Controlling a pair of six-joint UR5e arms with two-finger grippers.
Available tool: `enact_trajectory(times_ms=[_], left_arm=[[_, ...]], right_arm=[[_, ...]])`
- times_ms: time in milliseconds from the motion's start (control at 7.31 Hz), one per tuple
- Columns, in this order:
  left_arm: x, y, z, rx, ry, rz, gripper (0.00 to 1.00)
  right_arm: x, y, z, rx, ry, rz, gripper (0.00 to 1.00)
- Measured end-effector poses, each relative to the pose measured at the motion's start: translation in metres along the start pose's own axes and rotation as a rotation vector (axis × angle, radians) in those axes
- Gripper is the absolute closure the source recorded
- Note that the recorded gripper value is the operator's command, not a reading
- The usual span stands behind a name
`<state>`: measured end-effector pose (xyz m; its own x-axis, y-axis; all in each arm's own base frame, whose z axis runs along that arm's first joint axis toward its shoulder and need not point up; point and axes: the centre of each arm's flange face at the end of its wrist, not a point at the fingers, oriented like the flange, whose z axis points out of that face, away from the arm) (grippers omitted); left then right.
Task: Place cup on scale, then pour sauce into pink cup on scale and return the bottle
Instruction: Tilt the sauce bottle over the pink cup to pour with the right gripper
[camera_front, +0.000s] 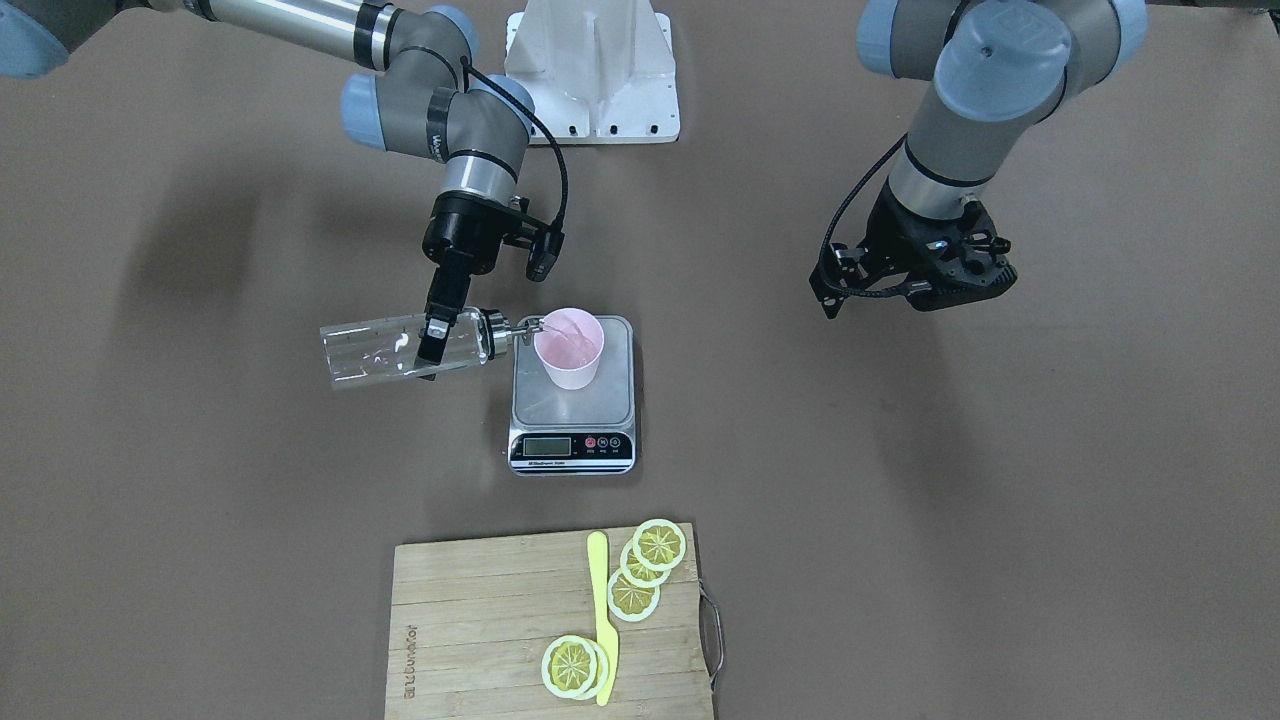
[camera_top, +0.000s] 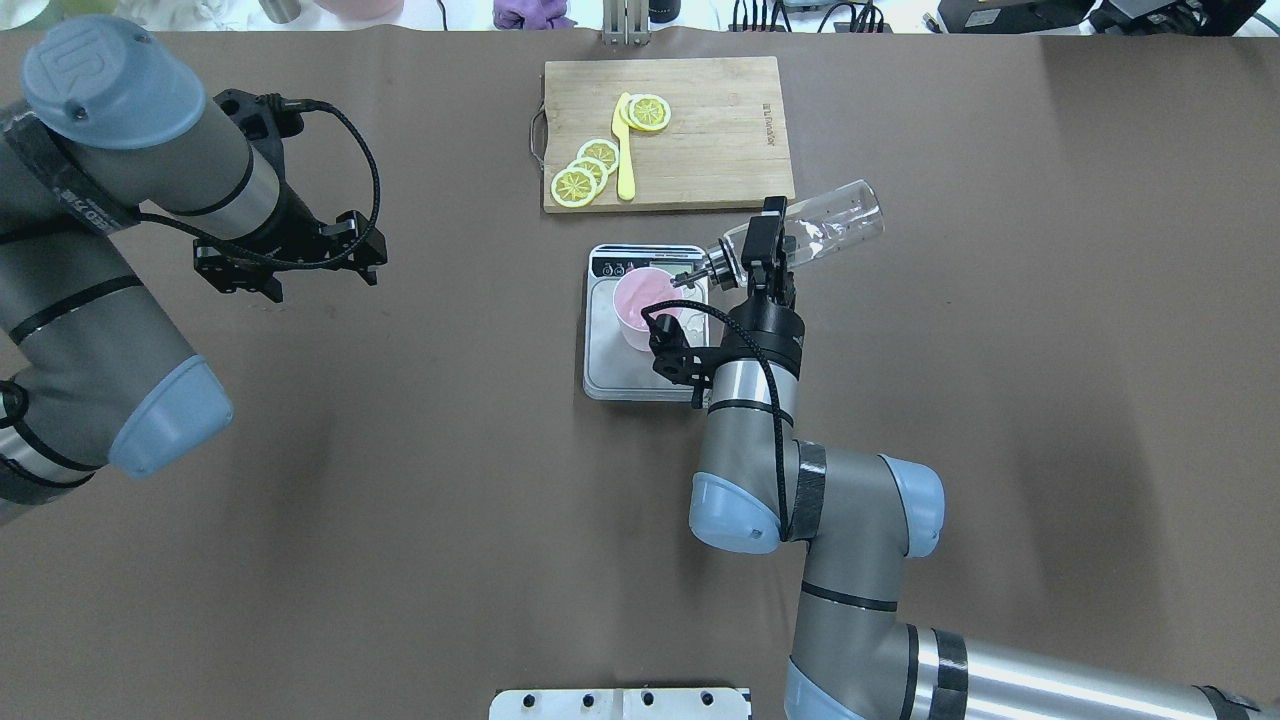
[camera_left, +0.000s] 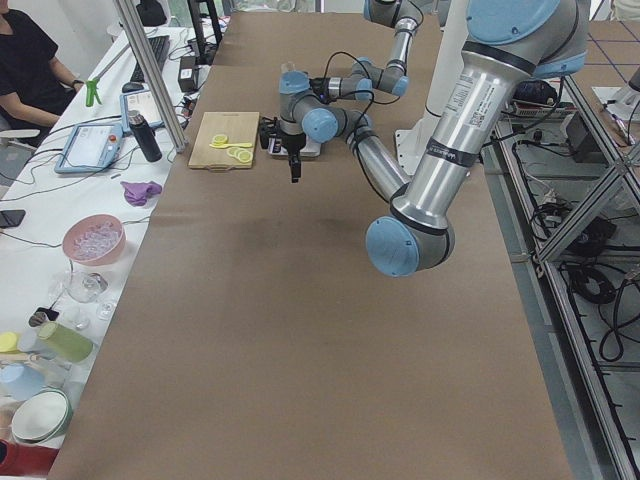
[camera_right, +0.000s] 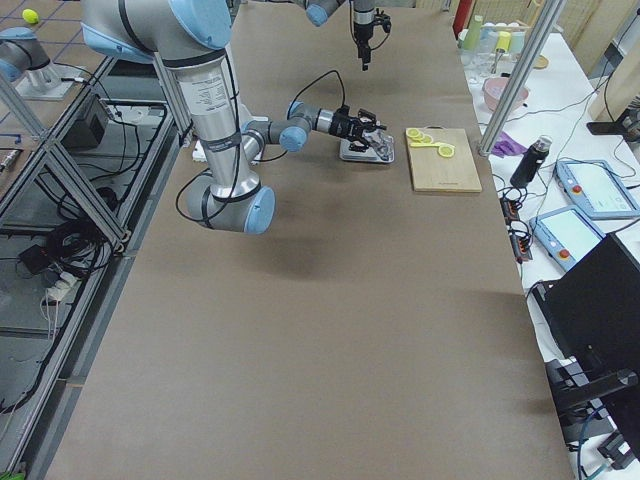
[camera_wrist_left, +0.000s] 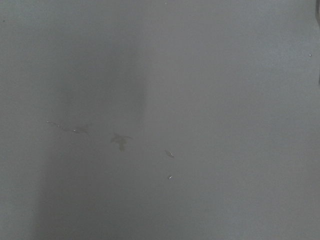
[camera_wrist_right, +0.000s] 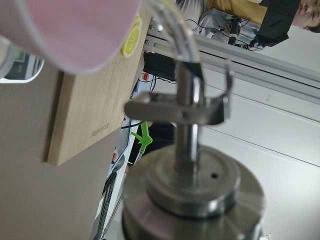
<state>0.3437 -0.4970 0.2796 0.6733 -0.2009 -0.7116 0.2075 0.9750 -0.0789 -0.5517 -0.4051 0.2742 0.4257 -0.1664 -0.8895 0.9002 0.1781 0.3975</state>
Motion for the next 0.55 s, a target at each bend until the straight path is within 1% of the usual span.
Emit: enact_trajectory(times_ms=[137,274,411,547], left_arm=[[-0.001,-0.0009,-0.0006,0.002,0.0,-0.001,0.01],[-0.0014,-0.0012,-0.0006,0.002,-0.001,-0.002,0.01],[-0.0017,-0.0014,-0.0007,0.002,-0.001,-0.003,0.01],[-0.0021,-0.0025,-0.0032,0.006,0.003,-0.005,0.01]], right_arm=[[0.0042,-0.0022,-0.001,0.003,0.003,0.003,0.9],[0.0072,-0.003,-0.0018,0.009,0.005,0.034,0.89],[0.0083,-0.0026,-0.0019,0.015,0.006,0.077,0.89],[0.0078,-0.0024,-0.0015,0.019,0.004,0.145,0.89]])
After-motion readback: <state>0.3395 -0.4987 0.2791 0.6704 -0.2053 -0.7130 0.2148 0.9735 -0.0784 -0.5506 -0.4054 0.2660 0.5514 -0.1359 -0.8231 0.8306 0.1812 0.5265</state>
